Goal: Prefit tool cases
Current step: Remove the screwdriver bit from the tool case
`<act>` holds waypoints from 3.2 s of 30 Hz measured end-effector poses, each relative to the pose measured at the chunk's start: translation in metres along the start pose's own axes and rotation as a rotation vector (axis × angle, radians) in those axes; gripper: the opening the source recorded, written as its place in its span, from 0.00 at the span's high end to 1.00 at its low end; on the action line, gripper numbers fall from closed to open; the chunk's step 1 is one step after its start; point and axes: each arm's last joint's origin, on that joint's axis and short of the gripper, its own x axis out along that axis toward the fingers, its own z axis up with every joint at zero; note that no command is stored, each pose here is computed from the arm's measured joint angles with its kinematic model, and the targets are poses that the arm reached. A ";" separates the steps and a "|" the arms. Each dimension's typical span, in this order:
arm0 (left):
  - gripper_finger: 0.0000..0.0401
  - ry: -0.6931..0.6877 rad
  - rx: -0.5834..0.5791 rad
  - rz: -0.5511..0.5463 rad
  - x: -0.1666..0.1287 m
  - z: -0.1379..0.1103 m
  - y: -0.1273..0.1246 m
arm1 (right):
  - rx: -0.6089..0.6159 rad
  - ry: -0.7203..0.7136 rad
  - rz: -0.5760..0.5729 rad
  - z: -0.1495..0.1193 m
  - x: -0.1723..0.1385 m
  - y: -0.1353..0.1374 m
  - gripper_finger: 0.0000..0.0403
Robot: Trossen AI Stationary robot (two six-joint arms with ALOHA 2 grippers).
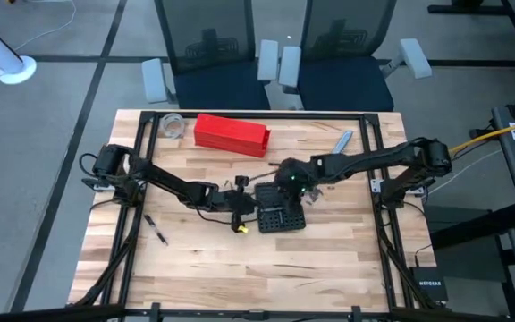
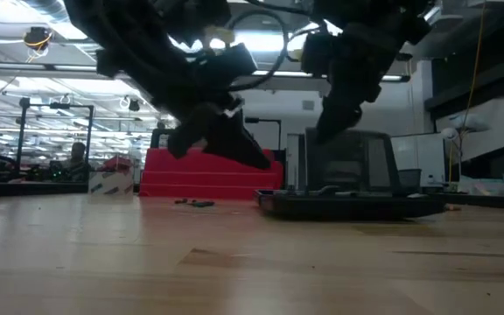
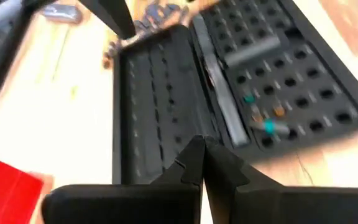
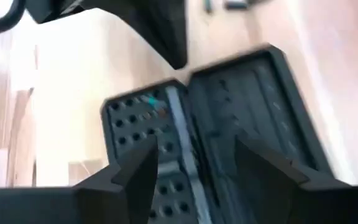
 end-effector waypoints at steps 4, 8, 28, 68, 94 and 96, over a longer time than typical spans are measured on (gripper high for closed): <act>1.00 0.102 -0.002 -0.033 -0.003 -0.009 -0.007 | -0.043 0.026 0.012 0.001 0.016 0.014 0.52; 1.00 0.212 -0.067 -0.055 -0.004 -0.021 -0.017 | -0.064 0.056 -0.024 0.000 0.024 0.022 0.54; 1.00 -0.027 -0.123 -0.096 0.016 -0.009 -0.027 | -0.079 0.087 -0.026 -0.003 0.026 0.027 0.56; 1.00 -0.140 -0.099 -0.069 0.029 0.006 -0.001 | -0.059 0.140 -0.223 -0.025 0.052 0.053 0.83; 1.00 -0.124 -0.158 -0.093 0.037 0.001 -0.008 | 0.028 0.179 -0.207 -0.029 0.064 0.050 0.97; 1.00 -0.120 -0.160 -0.094 0.037 0.001 -0.008 | 0.052 0.186 -0.211 -0.028 0.063 0.050 0.97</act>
